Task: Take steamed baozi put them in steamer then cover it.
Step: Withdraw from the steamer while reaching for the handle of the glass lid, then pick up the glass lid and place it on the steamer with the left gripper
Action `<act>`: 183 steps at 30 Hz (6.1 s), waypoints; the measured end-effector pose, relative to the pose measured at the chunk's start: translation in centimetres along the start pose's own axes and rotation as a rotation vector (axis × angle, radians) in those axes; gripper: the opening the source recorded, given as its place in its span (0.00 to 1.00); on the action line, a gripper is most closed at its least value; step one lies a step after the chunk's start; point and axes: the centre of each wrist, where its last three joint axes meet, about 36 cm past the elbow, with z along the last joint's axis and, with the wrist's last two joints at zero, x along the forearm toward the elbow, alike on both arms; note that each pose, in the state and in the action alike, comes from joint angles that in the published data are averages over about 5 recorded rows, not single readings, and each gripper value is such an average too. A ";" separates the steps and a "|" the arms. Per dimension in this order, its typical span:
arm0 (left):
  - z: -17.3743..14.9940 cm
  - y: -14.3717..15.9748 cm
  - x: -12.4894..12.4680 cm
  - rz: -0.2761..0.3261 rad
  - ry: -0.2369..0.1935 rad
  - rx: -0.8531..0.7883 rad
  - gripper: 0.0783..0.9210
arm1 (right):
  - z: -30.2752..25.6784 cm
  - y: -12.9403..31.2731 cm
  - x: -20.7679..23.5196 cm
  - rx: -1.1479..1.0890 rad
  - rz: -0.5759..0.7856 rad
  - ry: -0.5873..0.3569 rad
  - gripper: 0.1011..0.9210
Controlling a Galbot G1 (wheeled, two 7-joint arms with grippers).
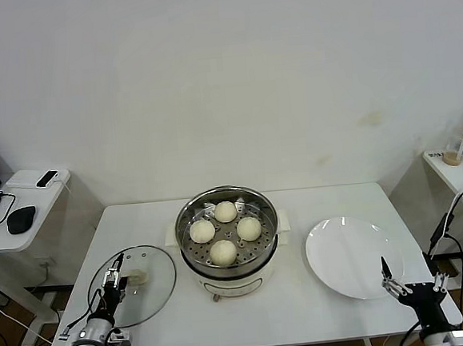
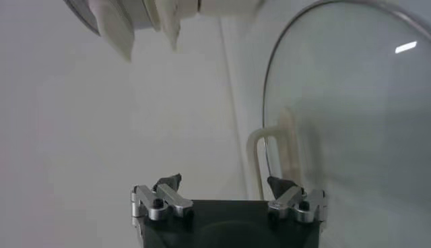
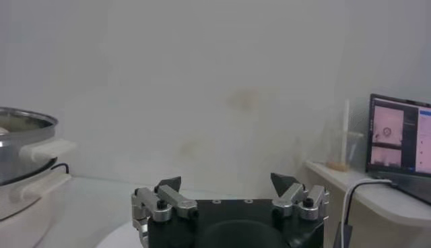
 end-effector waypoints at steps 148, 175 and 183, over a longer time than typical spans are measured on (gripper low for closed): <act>-27.8 21.8 -5.8 -0.065 -0.062 0.192 0.07 | 3.0 7.0 -0.2 0.153 -0.198 0.104 0.88; -26.2 22.4 -2.2 -0.115 -0.096 0.227 0.63 | 3.3 7.2 -0.1 0.165 -0.212 0.115 0.88; -24.8 22.5 1.7 -0.125 -0.166 0.297 0.86 | 3.0 7.3 0.1 0.172 -0.226 0.112 0.88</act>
